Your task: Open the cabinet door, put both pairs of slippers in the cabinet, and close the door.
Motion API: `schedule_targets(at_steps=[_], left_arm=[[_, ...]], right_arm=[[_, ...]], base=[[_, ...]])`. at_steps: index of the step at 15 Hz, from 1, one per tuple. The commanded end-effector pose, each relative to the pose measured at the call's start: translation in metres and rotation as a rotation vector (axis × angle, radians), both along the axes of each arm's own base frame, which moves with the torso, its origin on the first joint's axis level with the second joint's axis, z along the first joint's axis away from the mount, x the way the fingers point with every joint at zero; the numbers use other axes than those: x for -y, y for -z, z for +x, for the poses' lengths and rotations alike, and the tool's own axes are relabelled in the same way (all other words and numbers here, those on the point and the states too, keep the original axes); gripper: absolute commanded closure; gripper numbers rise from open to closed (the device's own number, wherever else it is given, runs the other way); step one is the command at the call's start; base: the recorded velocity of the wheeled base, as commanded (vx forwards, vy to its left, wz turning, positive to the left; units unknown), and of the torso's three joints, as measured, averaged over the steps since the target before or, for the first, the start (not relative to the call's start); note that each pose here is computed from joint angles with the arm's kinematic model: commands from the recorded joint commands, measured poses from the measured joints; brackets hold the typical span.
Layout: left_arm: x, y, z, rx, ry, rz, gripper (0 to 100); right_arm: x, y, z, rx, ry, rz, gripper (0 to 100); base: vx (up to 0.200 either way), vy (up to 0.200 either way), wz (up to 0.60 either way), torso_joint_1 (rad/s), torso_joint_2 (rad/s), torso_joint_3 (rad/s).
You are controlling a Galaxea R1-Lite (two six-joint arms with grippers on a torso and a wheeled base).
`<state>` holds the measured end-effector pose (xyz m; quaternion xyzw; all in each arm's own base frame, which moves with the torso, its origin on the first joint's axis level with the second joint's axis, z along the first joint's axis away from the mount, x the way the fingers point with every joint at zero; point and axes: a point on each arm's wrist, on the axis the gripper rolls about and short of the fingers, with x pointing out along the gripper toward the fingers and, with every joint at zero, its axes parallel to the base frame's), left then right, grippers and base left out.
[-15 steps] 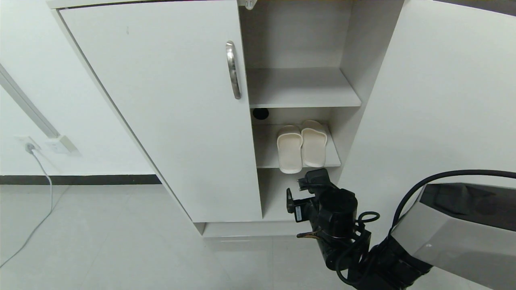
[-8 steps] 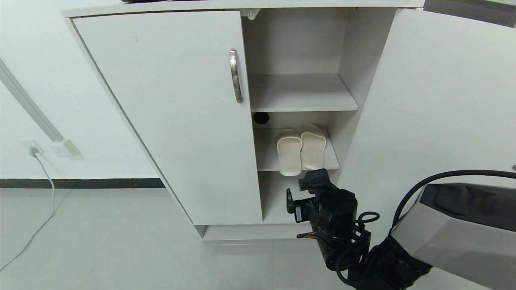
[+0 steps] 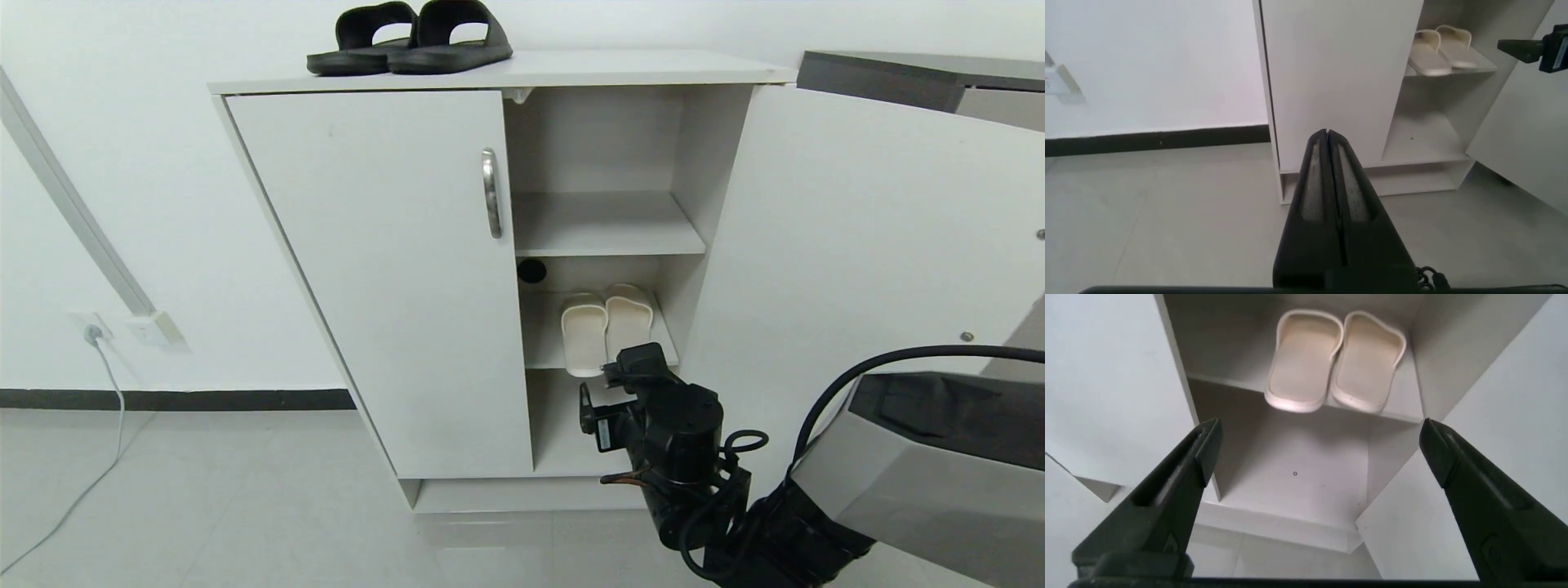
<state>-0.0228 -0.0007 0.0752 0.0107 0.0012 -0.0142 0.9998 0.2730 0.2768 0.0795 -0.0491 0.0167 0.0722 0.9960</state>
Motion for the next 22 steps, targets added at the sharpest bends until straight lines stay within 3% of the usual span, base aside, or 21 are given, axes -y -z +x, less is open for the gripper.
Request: schedule_targets(at_steps=[1, 16, 22], left_arm=[[0.0000, 0.0000, 0.0001, -0.002, -0.001, 0.000, 100], [0.0000, -0.0002, 0.0001, 0.000, -0.001, -0.002, 100], [0.0000, -0.0002, 0.0001, 0.000, -0.001, -0.003, 100]], right_arm=[[0.0002, 0.0020, 0.0001, -0.004, 0.001, -0.005, 0], [0.0072, 0.0043, 0.0008, 0.002, 0.007, 0.001, 0], [0.0078, 0.0049, 0.0001, 0.002, 0.005, -0.001, 0]], base=[[0.000, 0.000, 0.00, -0.007, 0.00, 0.188], [0.000, 0.000, 0.00, 0.000, 0.00, 0.010], [0.000, 0.200, 0.00, 0.002, 0.00, 0.004]])
